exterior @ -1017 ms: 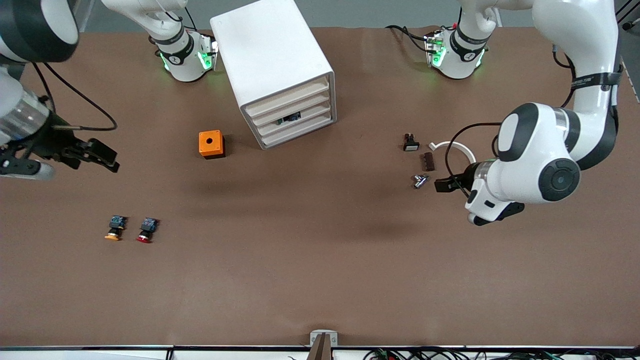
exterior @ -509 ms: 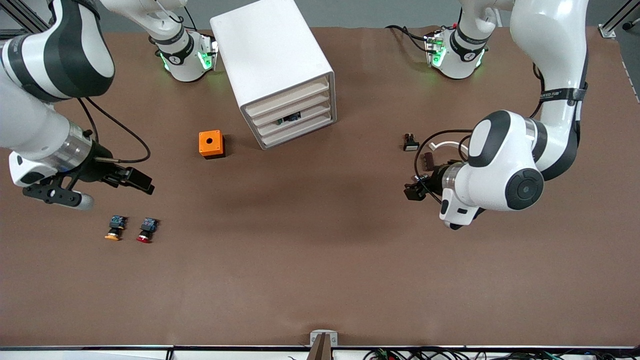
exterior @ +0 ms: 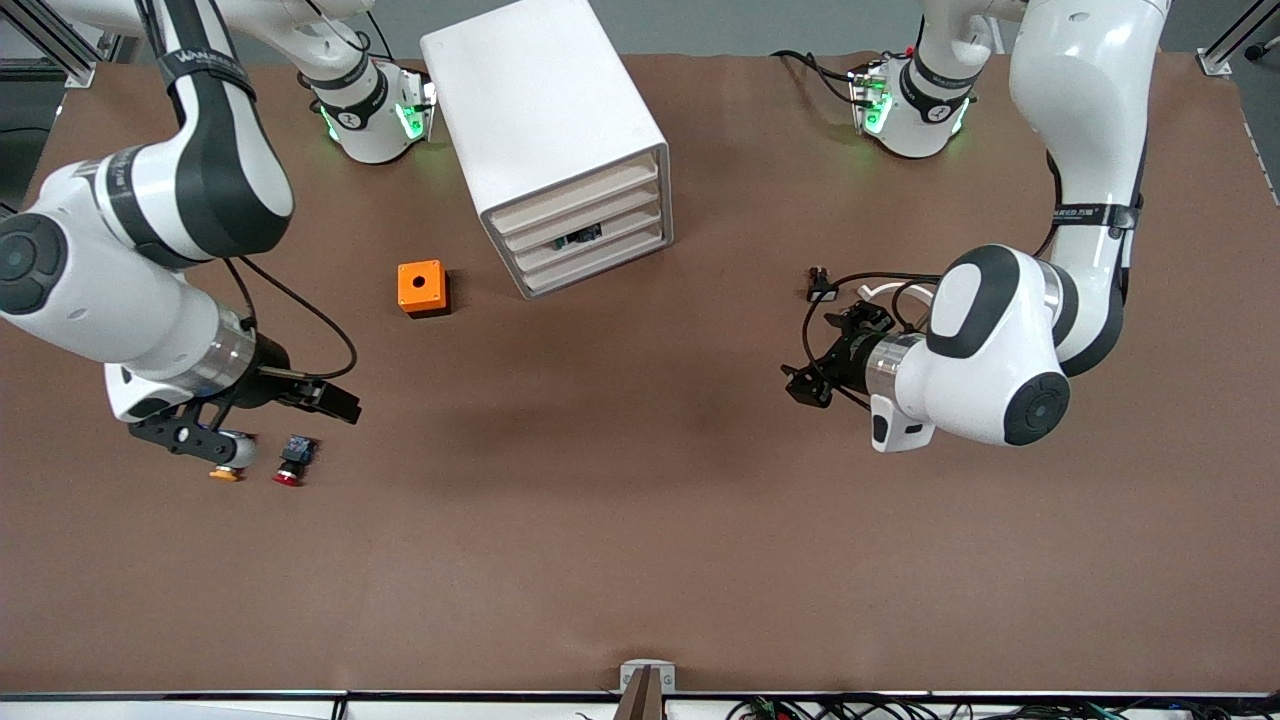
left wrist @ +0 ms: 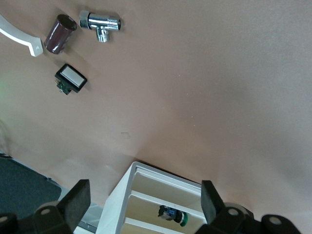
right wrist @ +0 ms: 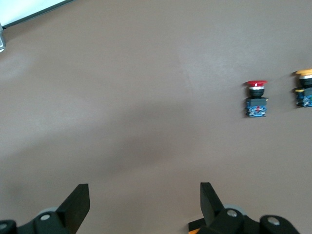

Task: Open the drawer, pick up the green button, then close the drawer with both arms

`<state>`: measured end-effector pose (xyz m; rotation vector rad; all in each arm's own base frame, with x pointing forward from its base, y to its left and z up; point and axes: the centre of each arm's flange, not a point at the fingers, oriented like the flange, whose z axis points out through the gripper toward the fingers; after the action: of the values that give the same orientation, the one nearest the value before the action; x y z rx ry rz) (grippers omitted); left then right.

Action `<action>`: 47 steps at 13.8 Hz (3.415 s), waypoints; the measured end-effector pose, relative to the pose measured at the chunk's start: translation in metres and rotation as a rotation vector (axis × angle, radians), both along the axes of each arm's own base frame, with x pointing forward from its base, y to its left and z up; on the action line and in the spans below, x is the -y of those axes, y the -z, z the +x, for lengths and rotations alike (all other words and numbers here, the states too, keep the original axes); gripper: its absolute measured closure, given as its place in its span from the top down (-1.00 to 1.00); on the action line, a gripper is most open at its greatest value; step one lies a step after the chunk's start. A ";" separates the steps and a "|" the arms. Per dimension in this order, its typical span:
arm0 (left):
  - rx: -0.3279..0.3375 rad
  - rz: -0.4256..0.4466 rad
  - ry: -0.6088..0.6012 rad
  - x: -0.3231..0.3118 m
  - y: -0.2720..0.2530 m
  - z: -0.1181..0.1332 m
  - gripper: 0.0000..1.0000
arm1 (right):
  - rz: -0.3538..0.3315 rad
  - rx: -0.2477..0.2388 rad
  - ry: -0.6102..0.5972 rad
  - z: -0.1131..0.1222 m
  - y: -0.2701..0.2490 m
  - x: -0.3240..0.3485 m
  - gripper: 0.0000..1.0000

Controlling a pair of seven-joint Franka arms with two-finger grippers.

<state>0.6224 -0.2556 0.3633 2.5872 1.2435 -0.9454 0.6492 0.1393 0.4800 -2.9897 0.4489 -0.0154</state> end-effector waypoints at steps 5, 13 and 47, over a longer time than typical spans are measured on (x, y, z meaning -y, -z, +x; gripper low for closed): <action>-0.042 0.039 -0.074 -0.002 0.006 0.001 1.00 | 0.010 -0.007 0.089 -0.015 -0.004 -0.065 1.00; -0.197 0.124 -0.249 0.010 0.041 -0.002 1.00 | 0.030 0.001 0.217 -0.027 -0.006 -0.110 1.00; -1.026 0.392 -0.639 0.186 0.178 -0.090 0.71 | 0.041 0.006 0.273 -0.037 0.010 -0.155 1.00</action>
<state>0.5323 -0.4415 0.1853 1.5571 2.4524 -2.0737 0.6118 0.2948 0.4703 -2.8629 0.8408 -0.0393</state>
